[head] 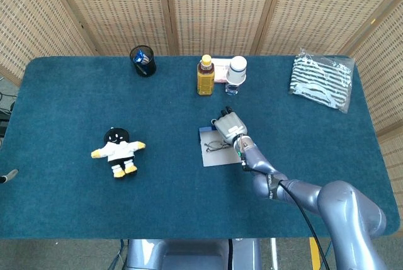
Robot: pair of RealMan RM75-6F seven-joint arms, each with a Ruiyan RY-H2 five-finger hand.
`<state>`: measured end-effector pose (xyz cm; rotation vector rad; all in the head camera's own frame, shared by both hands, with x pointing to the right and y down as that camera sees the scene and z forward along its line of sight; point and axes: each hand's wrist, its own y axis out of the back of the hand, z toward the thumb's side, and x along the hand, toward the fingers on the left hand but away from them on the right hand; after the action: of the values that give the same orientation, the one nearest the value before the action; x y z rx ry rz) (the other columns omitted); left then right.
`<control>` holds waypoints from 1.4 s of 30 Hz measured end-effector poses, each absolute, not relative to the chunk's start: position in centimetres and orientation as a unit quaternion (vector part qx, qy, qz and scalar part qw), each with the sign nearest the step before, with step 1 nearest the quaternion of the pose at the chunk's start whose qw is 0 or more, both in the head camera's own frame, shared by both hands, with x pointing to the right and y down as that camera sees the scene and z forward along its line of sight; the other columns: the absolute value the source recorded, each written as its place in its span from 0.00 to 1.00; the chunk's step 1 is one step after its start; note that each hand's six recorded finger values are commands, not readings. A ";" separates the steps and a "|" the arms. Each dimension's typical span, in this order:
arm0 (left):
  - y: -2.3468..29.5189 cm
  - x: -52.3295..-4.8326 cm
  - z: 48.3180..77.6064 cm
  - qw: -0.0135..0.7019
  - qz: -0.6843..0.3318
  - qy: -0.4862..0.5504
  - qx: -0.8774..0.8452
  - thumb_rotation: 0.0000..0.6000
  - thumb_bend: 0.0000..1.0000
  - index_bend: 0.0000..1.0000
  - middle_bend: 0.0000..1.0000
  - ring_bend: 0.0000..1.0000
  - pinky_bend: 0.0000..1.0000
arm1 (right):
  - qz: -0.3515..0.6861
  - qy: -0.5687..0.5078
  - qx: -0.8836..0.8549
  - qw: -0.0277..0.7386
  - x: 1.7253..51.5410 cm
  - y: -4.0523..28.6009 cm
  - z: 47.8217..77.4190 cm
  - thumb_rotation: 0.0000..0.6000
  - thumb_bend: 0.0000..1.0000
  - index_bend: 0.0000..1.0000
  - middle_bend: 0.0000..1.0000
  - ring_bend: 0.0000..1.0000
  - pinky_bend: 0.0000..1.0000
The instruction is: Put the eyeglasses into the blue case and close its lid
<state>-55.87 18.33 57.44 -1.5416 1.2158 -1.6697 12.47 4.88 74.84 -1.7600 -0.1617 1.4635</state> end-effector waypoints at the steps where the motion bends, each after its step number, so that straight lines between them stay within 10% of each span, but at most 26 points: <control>1: 18.3 -55.8 57.5 0.279 -0.622 0.452 -0.575 1.00 0.00 0.00 0.00 0.00 0.00 | 0.583 -0.060 -0.697 0.412 12.9 5.1 74.6 1.00 1.00 0.25 0.33 0.13 0.03; 31: 18.8 -54.6 57.5 0.289 -0.616 0.443 -0.584 1.00 0.00 0.00 0.00 0.00 0.00 | 0.532 0.016 -0.724 0.438 16.5 11.6 70.6 1.00 1.00 0.25 0.27 0.15 0.03; 34: 18.8 -54.5 57.5 0.290 -0.615 0.442 -0.585 1.00 0.00 0.00 0.00 0.00 0.00 | 0.527 0.018 -0.725 0.443 16.6 11.9 70.4 1.00 0.62 0.12 0.03 0.01 0.03; 37: 18.9 -54.5 57.5 0.291 -0.615 0.442 -0.585 1.00 0.00 0.00 0.00 0.00 0.00 | 0.519 0.009 -0.727 0.451 16.5 12.0 70.1 1.00 0.15 0.01 0.00 0.00 0.03; 42: 18.9 -54.4 57.5 0.290 -0.615 0.440 -0.587 1.00 0.00 0.00 0.00 0.00 0.00 | 0.493 -0.029 -0.741 0.456 16.4 11.9 68.7 1.00 0.00 0.00 0.00 0.00 0.03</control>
<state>-54.43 18.85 57.51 -1.5646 1.1742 -1.6391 16.36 11.89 68.74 -1.8268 -0.0714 1.2150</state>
